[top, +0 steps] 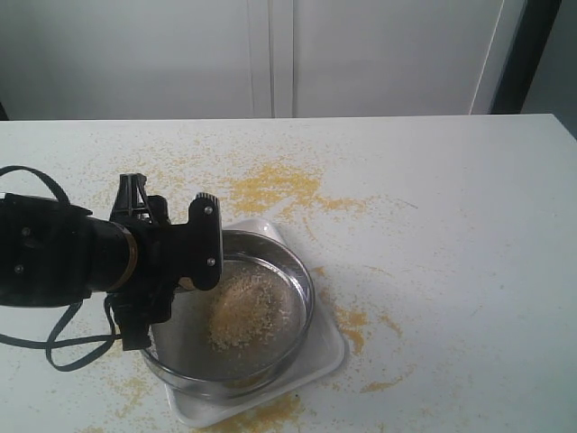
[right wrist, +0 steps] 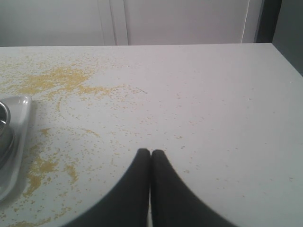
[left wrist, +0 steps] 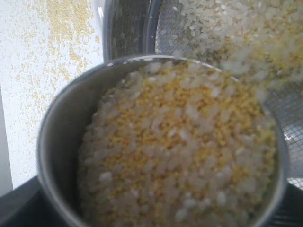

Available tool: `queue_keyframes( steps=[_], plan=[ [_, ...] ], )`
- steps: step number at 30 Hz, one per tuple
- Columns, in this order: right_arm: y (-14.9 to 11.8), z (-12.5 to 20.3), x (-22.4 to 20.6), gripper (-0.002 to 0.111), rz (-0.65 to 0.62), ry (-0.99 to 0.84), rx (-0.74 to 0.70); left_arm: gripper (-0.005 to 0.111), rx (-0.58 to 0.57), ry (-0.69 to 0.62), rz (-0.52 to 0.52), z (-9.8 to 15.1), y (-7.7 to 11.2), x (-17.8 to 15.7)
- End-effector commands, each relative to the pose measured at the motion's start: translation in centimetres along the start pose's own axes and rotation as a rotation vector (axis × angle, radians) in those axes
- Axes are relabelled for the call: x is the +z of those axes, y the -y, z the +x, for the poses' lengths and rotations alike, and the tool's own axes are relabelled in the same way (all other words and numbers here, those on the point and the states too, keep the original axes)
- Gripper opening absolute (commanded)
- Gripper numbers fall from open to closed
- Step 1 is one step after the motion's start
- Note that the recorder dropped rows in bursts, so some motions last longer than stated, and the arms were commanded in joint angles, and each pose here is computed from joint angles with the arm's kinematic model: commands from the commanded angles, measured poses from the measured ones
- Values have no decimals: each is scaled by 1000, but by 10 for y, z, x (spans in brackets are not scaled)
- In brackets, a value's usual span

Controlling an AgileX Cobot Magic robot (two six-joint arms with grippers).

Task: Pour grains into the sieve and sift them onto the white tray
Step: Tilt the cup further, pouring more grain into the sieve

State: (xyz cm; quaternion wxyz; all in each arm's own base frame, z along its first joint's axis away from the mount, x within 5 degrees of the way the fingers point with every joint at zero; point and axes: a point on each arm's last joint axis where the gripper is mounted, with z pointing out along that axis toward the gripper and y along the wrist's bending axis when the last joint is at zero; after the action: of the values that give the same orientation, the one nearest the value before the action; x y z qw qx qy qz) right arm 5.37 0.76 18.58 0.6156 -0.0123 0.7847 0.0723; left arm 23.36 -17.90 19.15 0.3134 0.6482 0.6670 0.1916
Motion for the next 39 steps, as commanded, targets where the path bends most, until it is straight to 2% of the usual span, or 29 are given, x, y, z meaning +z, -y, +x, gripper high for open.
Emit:
queue_keyframes(
  steps=[1, 18, 39],
  plan=[
    [0, 1, 0, 0, 1, 9, -7, 0, 19, 13, -28, -2, -5, -5],
    [0, 1, 0, 0, 0, 9, -4, 0, 144, 35, -77, -5, -9, -6],
    [0, 1, 0, 0, 0, 9, -4, 0, 164, 17, -82, -4, -10, -6]
  ],
)
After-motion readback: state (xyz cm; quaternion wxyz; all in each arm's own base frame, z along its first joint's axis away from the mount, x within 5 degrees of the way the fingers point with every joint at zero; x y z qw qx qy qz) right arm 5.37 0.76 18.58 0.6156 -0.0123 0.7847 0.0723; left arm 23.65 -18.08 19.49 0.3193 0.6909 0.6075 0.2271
